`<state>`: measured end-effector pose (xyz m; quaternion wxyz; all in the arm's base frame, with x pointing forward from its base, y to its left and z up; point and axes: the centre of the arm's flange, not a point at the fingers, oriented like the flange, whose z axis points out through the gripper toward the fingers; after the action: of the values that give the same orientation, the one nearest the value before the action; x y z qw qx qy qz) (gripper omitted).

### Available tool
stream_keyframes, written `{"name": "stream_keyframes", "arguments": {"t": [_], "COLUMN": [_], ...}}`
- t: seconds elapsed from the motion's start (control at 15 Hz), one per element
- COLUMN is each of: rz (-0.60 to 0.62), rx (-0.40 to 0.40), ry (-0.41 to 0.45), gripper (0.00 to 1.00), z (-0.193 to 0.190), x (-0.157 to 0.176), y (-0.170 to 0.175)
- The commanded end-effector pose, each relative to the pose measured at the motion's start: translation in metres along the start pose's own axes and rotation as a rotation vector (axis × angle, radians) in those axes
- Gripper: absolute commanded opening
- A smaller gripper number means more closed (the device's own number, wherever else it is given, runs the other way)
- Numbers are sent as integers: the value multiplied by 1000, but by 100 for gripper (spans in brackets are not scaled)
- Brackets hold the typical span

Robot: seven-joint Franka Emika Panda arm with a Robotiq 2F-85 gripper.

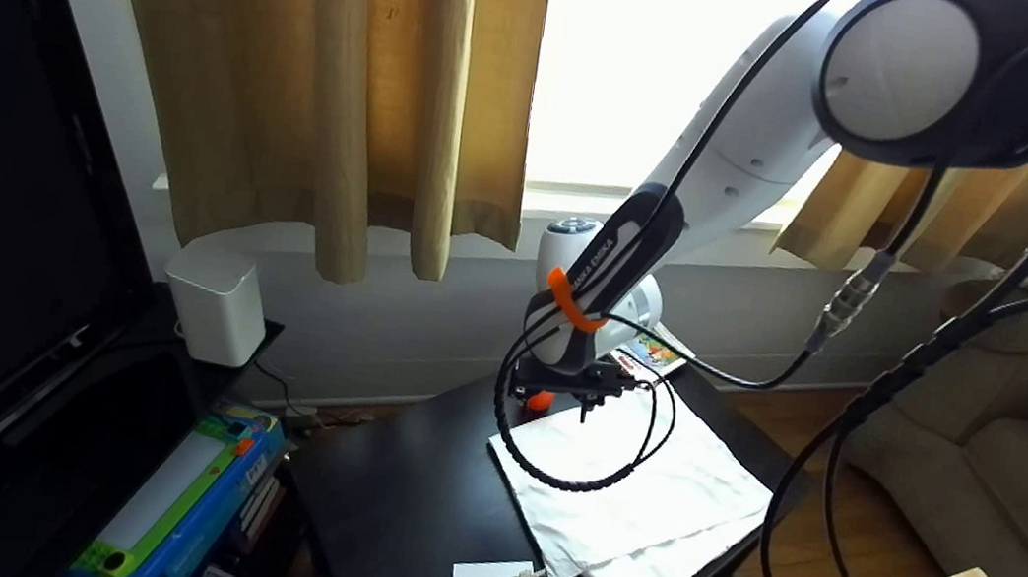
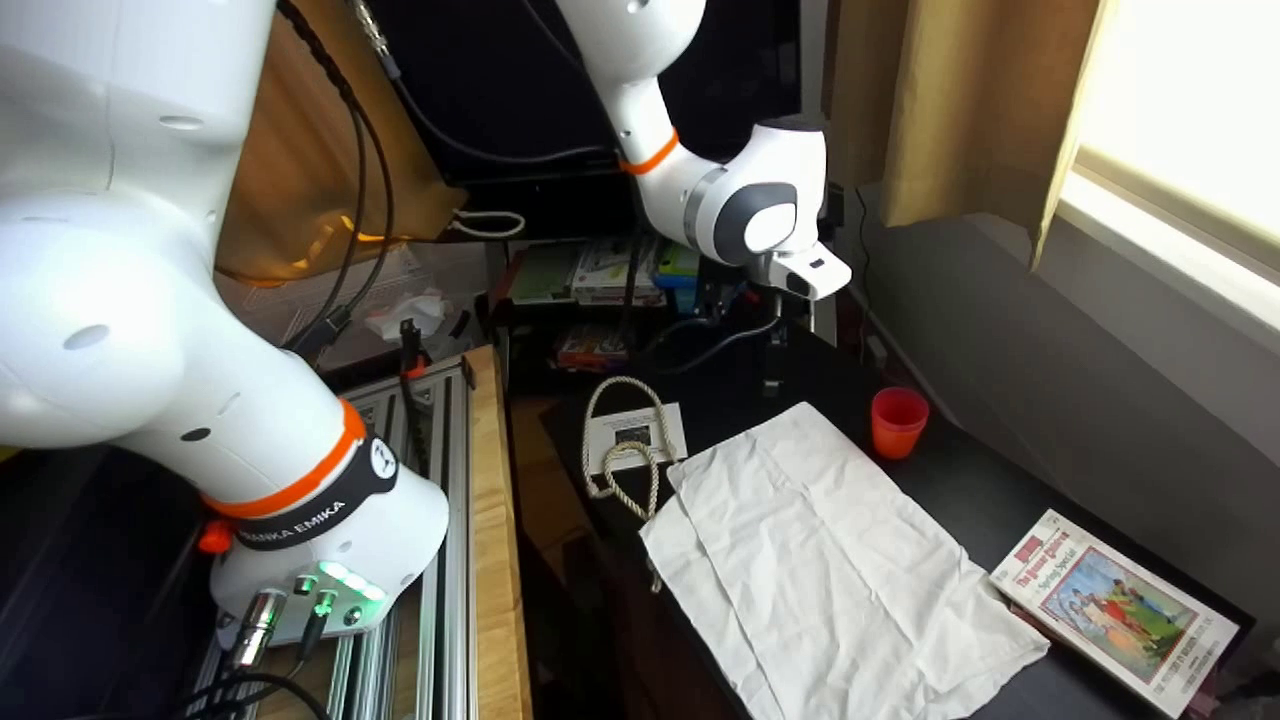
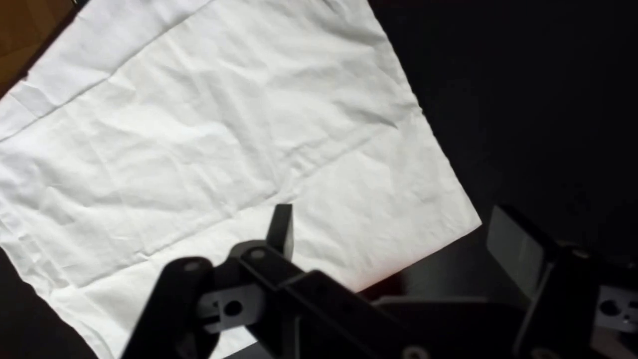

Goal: Fold the towel on the table

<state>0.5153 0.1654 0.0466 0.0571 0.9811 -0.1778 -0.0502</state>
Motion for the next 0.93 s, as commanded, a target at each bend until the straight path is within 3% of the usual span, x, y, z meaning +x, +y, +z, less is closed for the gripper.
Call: {"name": "stream_keyframes", "arguments": {"t": [0.0,0.07,0.33,0.47,0.87], "rz": [25,4,7,42,49], "rx": [28,14,21,-13,47], "ry": [47,31,37,35,89], "gripper": [100,100,100,100,100], "z": [50,22,45,61,100], "x": [18,5,12,19,31], "y": [-30,-11,-23,-24,-35]}}
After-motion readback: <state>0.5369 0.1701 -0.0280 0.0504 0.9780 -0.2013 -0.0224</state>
